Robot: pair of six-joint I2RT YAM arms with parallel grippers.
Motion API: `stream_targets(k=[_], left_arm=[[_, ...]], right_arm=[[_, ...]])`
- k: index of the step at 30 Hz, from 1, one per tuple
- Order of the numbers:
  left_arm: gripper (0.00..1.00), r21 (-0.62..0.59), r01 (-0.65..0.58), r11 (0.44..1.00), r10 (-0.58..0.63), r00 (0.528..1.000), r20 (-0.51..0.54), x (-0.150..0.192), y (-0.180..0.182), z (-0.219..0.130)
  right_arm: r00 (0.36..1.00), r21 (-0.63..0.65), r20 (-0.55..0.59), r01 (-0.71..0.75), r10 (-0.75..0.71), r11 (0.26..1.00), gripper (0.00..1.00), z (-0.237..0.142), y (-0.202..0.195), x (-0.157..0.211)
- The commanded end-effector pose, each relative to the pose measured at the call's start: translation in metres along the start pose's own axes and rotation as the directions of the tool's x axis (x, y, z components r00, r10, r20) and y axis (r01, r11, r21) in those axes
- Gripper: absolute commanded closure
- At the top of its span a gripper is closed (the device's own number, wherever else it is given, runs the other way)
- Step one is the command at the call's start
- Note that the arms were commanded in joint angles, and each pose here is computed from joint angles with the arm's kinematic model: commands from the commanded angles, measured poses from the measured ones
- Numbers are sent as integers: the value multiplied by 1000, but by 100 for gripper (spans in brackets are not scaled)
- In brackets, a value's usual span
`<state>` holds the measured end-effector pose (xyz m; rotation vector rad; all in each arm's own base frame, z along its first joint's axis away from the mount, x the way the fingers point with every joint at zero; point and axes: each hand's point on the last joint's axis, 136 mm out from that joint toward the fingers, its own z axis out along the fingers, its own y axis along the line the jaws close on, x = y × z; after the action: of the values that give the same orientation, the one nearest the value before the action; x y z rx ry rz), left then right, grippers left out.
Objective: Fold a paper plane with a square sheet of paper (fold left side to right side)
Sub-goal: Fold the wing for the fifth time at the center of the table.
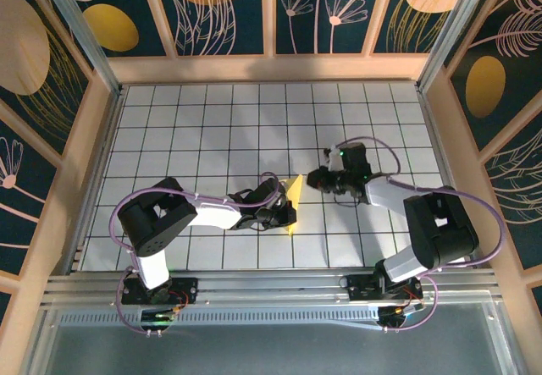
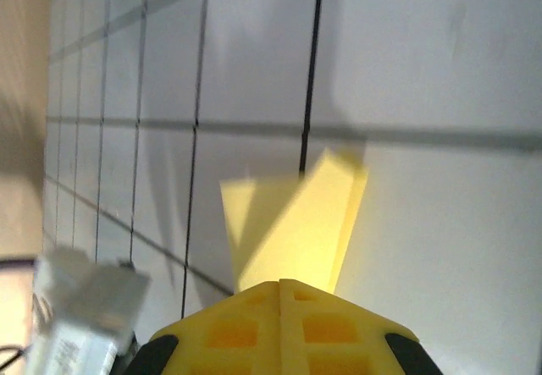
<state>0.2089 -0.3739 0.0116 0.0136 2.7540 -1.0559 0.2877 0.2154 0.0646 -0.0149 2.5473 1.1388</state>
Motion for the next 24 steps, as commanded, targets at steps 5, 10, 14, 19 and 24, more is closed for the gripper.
stream_targets(k=[5, 10, 14, 19, 24], left_arm=[[100, -246, 43, 968, -57, 997, -54, 26, 72, 1], [100, -245, 40, 969, -54, 997, -52, 26, 71, 1], [100, -247, 39, 968, -54, 997, -54, 26, 72, 1], [100, -243, 39, 969, -54, 997, -52, 25, 71, 1], [100, -243, 37, 969, -52, 997, -55, 25, 70, 2]], right_arm=[[993, -67, -82, -96, 90, 993, 100, 16, 17, 36], [988, -49, -116, -112, 106, 992, 100, 28, 13, 48], [985, -37, -129, -121, 116, 992, 100, 34, 8, 53], [985, -22, -136, -111, 107, 994, 100, 41, 5, 56], [986, -1, -132, -100, 99, 995, 100, 45, 0, 53]])
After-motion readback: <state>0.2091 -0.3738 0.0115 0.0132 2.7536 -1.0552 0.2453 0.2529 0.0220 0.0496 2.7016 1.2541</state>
